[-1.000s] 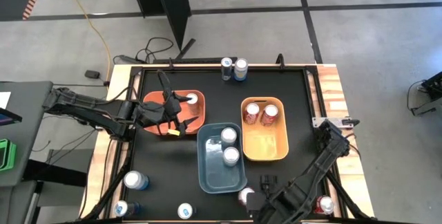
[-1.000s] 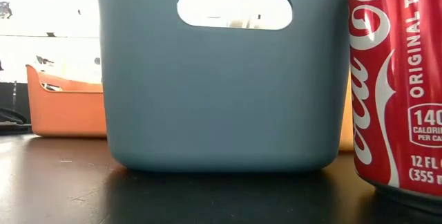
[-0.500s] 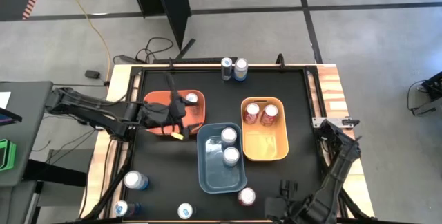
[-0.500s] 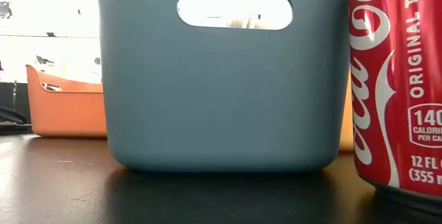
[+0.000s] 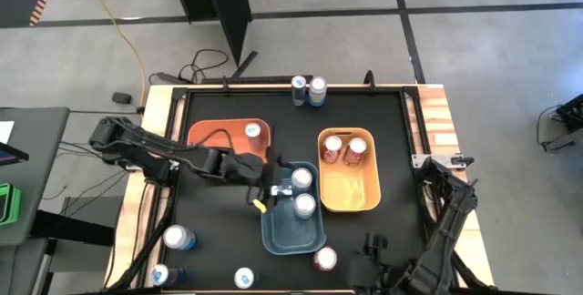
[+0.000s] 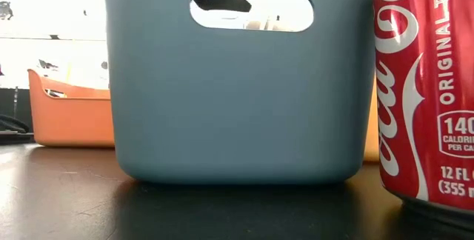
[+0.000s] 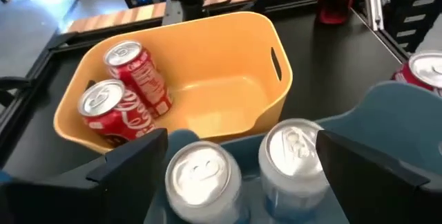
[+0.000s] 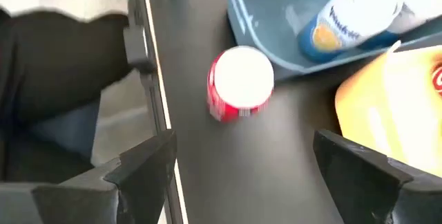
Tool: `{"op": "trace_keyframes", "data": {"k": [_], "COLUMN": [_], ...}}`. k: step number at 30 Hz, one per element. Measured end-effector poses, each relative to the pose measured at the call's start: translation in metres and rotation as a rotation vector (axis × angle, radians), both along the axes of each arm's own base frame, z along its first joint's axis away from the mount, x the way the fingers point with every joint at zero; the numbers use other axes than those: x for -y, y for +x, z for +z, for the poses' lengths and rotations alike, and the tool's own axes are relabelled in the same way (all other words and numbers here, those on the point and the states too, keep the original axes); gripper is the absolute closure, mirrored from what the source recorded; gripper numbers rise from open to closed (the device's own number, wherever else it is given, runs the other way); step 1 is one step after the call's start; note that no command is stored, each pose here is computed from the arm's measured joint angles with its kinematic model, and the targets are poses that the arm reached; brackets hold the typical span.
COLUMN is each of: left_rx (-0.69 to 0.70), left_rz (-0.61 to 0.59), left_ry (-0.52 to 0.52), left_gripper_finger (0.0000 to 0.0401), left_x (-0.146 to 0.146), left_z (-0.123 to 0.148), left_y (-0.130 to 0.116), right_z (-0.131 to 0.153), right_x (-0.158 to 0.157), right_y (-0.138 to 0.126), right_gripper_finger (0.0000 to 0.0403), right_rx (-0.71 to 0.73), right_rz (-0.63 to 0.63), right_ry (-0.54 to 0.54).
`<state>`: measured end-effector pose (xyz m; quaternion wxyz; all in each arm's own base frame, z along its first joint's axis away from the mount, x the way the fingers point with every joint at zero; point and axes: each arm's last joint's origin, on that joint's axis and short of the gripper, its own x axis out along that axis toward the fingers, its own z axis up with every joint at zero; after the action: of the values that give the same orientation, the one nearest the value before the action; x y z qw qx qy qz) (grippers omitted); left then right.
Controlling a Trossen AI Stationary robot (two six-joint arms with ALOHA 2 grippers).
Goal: Sort soda cans
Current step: Put the left red-white soda can into the yellow bin
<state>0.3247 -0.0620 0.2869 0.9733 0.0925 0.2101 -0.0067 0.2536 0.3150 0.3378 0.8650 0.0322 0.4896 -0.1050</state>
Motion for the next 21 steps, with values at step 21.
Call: {"op": "trace_keyframes", "data": {"k": [21], "left_rx": [-0.050], "left_rz": [0.176], "left_ry": [0.058], "left_gripper_finger": [0.0035], "left_x": [0.012], "left_z": [0.025], "left_y": [-0.036], "right_z": [-0.049], "right_x": [0.032], "right_y": [0.057], "right_gripper_finger": [0.0019], "right_rx": [-0.111], "right_rz": [-0.199], "right_ry": [0.152]}}
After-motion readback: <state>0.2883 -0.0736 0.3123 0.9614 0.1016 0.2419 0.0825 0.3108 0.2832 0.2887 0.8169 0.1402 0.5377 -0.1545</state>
